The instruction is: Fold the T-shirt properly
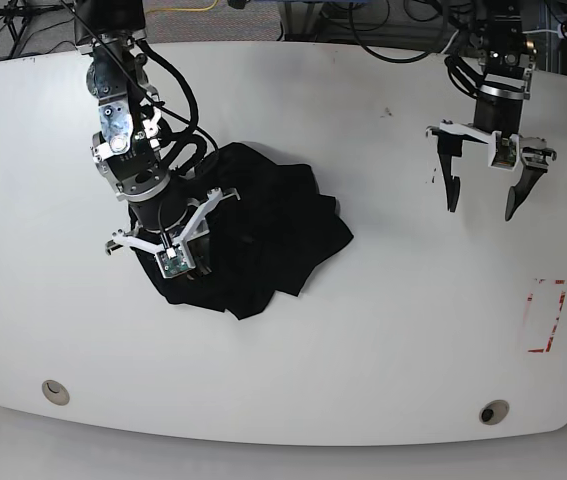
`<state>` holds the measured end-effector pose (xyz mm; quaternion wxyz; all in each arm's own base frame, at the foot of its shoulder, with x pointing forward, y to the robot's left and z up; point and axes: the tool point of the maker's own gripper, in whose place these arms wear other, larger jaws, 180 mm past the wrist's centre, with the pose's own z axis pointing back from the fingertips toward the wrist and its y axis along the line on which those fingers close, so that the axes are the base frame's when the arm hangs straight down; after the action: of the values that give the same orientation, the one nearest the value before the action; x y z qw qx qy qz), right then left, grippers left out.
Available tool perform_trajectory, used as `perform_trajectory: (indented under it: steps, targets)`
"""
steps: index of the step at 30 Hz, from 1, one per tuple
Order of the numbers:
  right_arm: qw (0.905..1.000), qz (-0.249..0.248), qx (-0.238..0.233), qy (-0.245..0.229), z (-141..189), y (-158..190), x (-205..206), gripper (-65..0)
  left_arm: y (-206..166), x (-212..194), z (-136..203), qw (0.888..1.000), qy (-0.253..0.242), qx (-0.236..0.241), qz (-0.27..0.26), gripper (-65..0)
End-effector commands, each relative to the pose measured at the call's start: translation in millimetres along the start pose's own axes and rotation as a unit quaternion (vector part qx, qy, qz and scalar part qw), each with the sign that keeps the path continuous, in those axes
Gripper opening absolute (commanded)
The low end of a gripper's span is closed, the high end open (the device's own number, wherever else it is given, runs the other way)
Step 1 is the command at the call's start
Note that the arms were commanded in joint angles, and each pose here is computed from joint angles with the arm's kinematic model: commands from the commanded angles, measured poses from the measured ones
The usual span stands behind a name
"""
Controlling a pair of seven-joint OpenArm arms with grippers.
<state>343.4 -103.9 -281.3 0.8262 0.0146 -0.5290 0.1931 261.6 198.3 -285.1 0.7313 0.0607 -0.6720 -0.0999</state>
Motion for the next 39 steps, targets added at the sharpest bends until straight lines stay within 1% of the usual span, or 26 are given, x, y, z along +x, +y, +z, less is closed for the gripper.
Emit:
perform_trajectory:
  steps: [1, 4, 6, 12, 14, 20, 26, 32, 34, 39]
  targets:
    - [0.9997, 0.007, -0.001, -0.024, -0.1, -3.3, 15.0, -44.6, 2.8, 12.6, -1.6, 1.000, -0.024, 0.002, -0.003, -17.3]
    - [0.9996, 0.011, 0.004, -0.025, -1.1, -0.2, 16.0, -37.3, 1.4, 13.5, -2.5, 1.000, -0.025, 0.001, -0.002, -17.2]
    - [0.9994, 0.020, 0.009, -0.025, -3.1, 2.4, 15.6, -30.5, 0.9, 7.3, 0.0, 1.000, -0.013, -0.001, 0.000, -17.4]
    - [0.9989, 0.036, 0.014, -0.028, -6.1, 7.1, 19.3, -29.0, -1.0, 4.7, 1.0, 1.000, -0.009, -0.004, 0.000, -17.2]
    - [0.9979, 0.058, 0.011, -0.028, -12.8, 8.7, 24.9, -28.5, 2.9, 1.3, 3.5, 1.000, -0.004, 0.000, -0.005, -17.4]
    - [0.9967, 0.076, 0.008, -0.026, -21.4, 11.1, 27.7, -28.3, 3.4, 0.3, 4.0, 1.000, -0.001, 0.001, -0.004, -17.6]
    - [0.9957, 0.080, 0.042, -0.019, -23.1, 35.2, 20.5, -26.3, 2.1, -3.3, 5.2, 1.000, 0.005, -0.001, -0.003, -17.6]
    - [0.9948, 0.069, 0.074, -0.017, -21.1, 55.4, 15.0, -24.7, 3.1, -5.6, 5.7, 1.000, 0.008, -0.001, -0.002, -17.5]
    - [0.9965, 0.051, 0.060, -0.029, -12.8, 44.9, 22.2, -25.0, 4.8, -2.0, 4.4, 1.000, 0.003, 0.002, -0.004, -17.5]
    - [0.9975, 0.035, 0.053, -0.030, -9.3, 38.7, 21.1, -25.4, 3.8, -2.7, 4.2, 1.000, 0.004, 0.001, -0.003, -17.5]
